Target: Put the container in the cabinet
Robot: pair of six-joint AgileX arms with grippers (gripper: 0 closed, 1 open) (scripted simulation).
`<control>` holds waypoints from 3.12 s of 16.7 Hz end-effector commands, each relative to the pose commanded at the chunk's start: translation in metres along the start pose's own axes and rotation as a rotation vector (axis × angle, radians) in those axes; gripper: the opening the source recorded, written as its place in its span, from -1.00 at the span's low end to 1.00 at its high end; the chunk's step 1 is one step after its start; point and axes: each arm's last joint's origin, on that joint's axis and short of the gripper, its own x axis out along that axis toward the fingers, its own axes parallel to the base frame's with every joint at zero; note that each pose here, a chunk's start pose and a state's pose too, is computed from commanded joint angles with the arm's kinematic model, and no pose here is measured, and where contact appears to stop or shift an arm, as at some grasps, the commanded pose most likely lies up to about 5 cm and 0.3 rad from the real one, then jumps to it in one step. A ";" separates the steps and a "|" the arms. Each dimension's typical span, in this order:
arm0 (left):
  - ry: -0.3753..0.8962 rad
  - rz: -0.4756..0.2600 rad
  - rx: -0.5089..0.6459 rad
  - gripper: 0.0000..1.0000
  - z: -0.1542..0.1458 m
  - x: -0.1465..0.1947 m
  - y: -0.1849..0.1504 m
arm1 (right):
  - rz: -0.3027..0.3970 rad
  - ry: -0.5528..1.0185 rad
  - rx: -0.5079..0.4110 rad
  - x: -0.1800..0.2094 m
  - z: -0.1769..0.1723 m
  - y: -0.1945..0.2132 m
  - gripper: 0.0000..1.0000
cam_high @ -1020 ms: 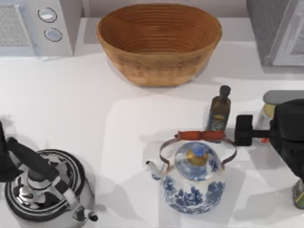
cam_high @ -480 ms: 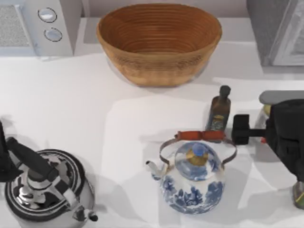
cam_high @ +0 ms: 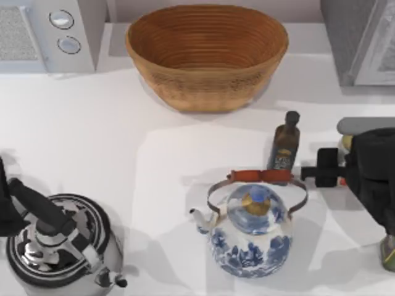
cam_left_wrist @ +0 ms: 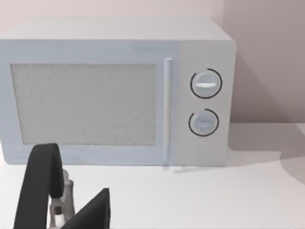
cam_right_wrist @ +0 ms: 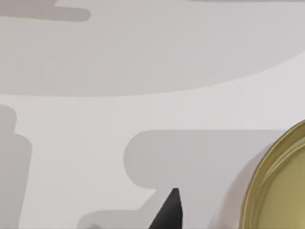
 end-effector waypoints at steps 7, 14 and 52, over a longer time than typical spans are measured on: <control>0.000 0.000 0.000 1.00 0.000 0.000 0.000 | 0.000 0.000 0.000 0.000 0.000 0.000 -1.00; 0.000 0.000 0.000 1.00 0.000 0.000 0.000 | -0.001 0.000 0.001 0.000 0.000 0.000 -1.00; 0.000 0.000 0.000 1.00 0.000 0.000 0.000 | 0.048 -0.270 0.094 -0.170 0.072 -0.070 -1.00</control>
